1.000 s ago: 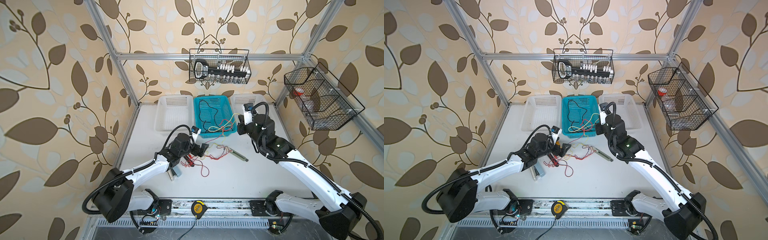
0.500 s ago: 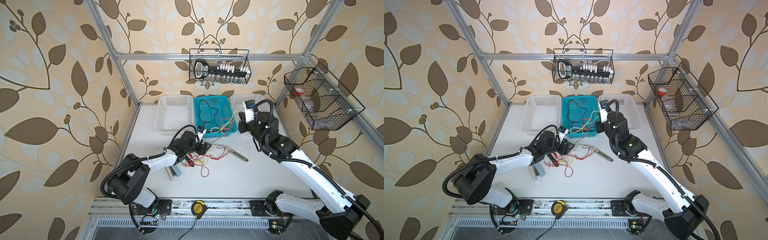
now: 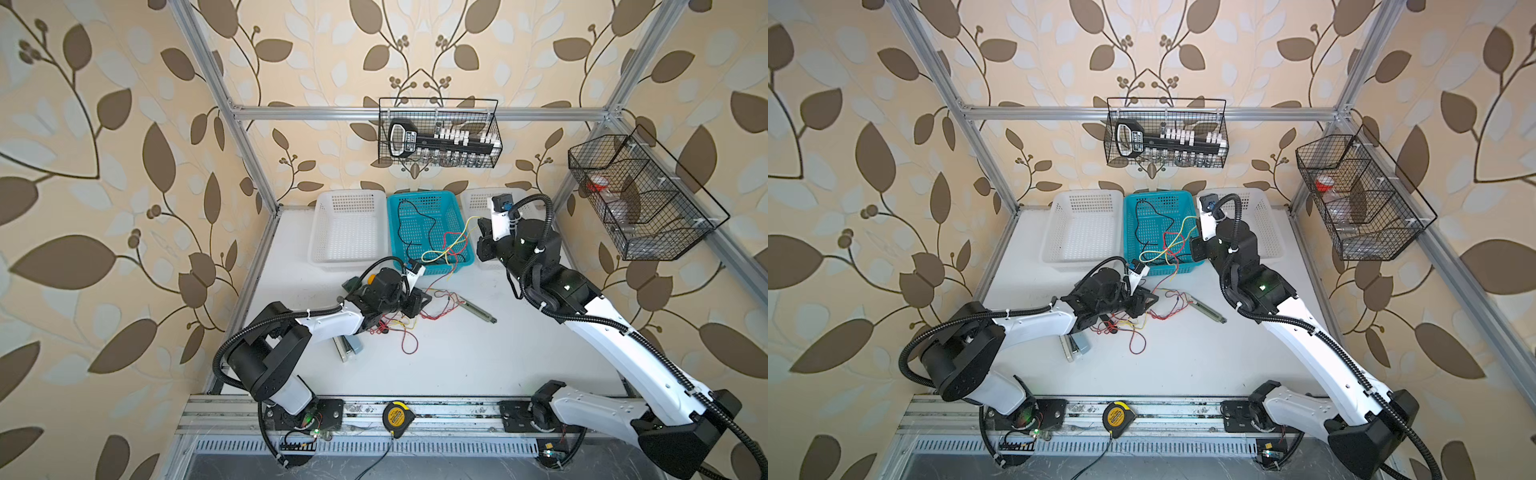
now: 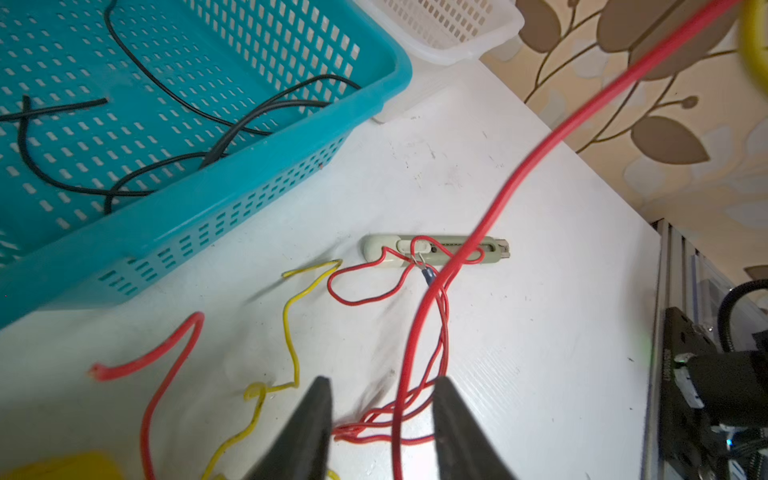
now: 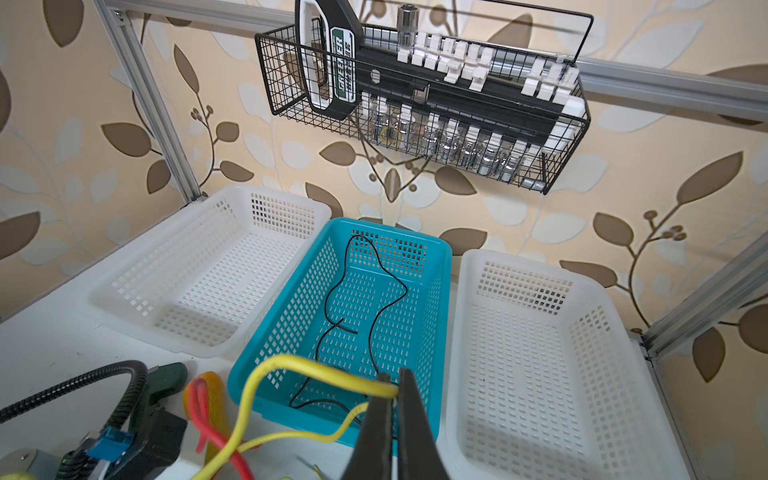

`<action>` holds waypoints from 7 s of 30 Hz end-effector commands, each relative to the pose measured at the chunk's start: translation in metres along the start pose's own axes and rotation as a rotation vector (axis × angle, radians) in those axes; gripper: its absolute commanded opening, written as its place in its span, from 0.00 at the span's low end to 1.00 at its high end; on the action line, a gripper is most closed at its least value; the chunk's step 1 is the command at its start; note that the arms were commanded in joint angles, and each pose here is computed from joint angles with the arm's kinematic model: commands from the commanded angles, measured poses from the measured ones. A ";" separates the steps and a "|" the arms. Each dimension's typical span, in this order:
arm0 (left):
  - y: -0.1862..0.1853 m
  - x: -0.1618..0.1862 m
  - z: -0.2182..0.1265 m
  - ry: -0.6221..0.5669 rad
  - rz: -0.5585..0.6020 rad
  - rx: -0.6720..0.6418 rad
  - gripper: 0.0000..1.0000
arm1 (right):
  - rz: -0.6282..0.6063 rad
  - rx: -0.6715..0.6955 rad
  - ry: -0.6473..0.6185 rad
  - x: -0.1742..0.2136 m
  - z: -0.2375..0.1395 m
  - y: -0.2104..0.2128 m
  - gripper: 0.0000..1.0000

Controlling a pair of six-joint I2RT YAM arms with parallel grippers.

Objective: Untangle the cables

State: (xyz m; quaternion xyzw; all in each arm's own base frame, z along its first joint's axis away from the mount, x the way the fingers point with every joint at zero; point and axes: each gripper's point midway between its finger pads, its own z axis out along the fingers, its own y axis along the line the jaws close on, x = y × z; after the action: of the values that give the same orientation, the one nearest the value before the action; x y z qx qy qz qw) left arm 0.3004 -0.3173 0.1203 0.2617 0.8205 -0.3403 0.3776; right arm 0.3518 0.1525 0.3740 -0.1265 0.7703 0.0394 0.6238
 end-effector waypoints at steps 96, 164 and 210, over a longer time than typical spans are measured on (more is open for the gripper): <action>0.255 -0.146 -0.147 -0.052 -0.354 -0.990 0.00 | 0.300 0.310 0.267 0.143 0.108 -0.179 0.43; 0.174 -0.049 -0.165 -0.166 -0.600 -0.650 0.99 | -0.670 -0.663 0.558 0.278 0.098 0.176 0.47; 0.155 -0.026 -0.161 -0.078 -0.593 -0.656 0.99 | -0.099 0.265 0.278 0.113 0.121 -0.105 0.00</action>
State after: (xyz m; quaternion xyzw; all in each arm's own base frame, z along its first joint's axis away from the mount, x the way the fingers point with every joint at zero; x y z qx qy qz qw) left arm 0.3616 -0.0996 0.1570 -0.1383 0.9097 -0.1652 0.3551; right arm 0.4526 0.0923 0.2430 -0.1602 0.8372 -0.0848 0.5161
